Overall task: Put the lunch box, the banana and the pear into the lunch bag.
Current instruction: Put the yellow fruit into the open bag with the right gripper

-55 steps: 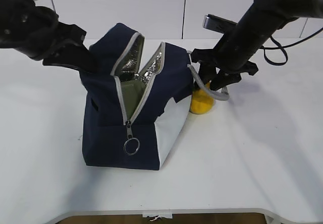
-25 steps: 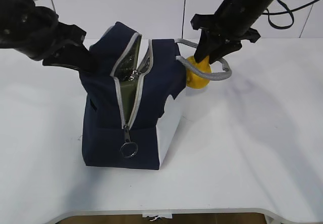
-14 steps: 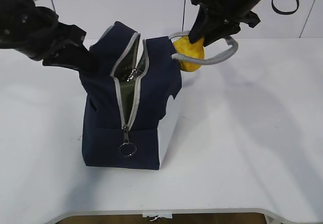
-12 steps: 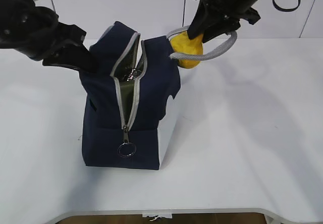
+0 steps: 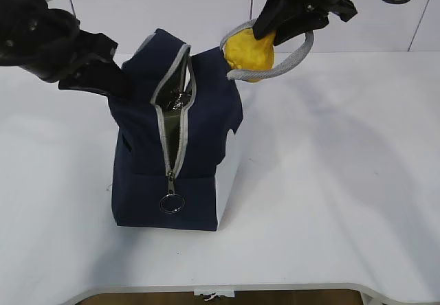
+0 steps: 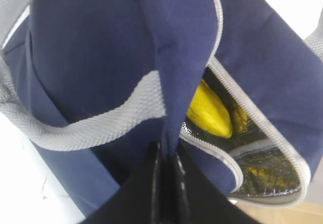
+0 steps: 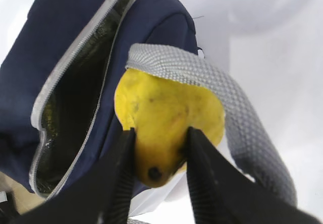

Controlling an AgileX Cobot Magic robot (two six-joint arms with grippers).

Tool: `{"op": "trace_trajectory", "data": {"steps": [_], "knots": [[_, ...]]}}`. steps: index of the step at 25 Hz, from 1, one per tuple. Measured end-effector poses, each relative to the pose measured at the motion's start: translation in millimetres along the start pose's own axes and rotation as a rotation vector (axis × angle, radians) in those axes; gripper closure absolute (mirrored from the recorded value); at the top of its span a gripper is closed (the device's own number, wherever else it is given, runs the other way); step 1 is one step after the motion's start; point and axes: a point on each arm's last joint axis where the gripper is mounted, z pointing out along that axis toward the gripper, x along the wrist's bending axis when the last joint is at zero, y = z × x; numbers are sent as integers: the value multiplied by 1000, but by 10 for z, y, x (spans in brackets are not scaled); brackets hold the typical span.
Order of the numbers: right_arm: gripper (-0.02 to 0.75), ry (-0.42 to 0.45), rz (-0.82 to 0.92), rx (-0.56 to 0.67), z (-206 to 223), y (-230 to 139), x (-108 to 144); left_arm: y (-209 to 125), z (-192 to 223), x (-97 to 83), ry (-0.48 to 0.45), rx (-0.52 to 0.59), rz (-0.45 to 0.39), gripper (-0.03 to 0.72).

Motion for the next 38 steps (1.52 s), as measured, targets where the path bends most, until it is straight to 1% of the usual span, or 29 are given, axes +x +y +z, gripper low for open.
{"op": "trace_trajectory", "data": {"steps": [4, 8, 15, 25, 31, 35, 38], "knots": [[479, 12, 4, -2, -3, 1, 12, 0, 0, 0, 0, 0, 0, 691], [479, 43, 13, -8, -13, 5, 46, 1, -2, 4, 1, -1, -1, 691], [479, 52, 33, -14, -39, 5, 68, 1, -2, 4, 0, -1, -2, 691], [480, 77, 9, -71, -316, -22, 245, 25, -2, -11, -16, -28, -28, 691], [479, 109, 19, -73, -322, -23, 276, 28, -2, -15, -21, -31, -34, 691], [479, 161, 34, -78, -330, -16, 321, 31, -2, -16, -22, -34, -37, 691], [480, 223, 31, -87, -342, -8, 377, 32, -2, -19, -25, -36, -41, 691]]}}
